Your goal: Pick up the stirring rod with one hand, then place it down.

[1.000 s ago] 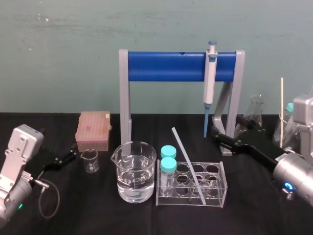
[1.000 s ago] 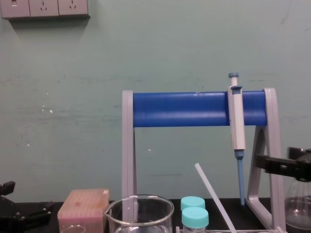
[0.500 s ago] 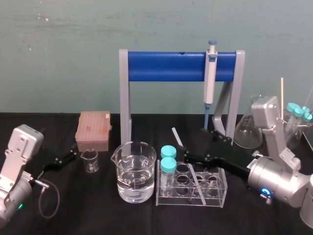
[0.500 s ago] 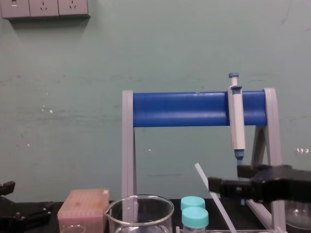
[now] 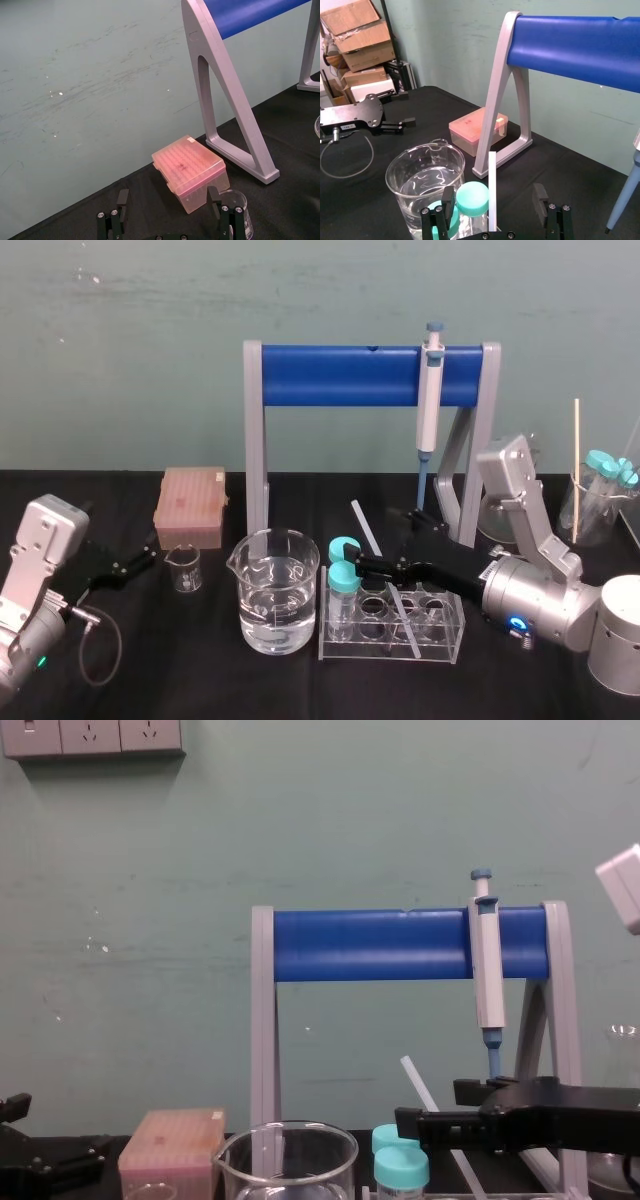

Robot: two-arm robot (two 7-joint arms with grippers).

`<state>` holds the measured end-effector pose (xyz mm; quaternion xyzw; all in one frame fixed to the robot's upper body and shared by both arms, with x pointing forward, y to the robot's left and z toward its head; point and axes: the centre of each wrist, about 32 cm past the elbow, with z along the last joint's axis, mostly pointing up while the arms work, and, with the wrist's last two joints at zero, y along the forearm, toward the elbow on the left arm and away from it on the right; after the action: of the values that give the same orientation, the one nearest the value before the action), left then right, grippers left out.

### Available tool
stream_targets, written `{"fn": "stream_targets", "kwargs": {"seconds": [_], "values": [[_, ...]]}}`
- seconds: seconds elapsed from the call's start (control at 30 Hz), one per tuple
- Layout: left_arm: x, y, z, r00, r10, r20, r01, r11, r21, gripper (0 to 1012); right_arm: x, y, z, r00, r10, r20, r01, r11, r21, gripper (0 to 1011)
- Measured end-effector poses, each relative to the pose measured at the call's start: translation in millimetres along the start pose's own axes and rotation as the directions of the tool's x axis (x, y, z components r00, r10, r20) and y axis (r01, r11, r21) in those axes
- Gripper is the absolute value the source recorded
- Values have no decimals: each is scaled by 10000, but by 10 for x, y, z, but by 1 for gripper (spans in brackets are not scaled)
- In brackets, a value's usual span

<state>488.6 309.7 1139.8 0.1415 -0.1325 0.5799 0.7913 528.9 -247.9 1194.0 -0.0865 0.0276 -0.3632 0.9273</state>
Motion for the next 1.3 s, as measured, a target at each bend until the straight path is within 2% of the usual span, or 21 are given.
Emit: {"fn": "stream_targets", "kwargs": {"seconds": [0.4,0.8,1.17,1.3], "values": [[0,0,0,10000,0,0,0,10000,0,1000,30,134,-17,9999,133,-84,-134,9999,-80,1002],[0,0,0,10000,0,0,0,10000,0,1000,32,143,-22,9999,158,-23,-159,9999,-60,995],[0,0,0,10000,0,0,0,10000,0,1000,33,138,-21,9999,150,-43,-150,9999,-54,738],[0,0,0,10000,0,0,0,10000,0,1000,34,136,-21,9999,142,-48,-142,9999,-53,582]]}}
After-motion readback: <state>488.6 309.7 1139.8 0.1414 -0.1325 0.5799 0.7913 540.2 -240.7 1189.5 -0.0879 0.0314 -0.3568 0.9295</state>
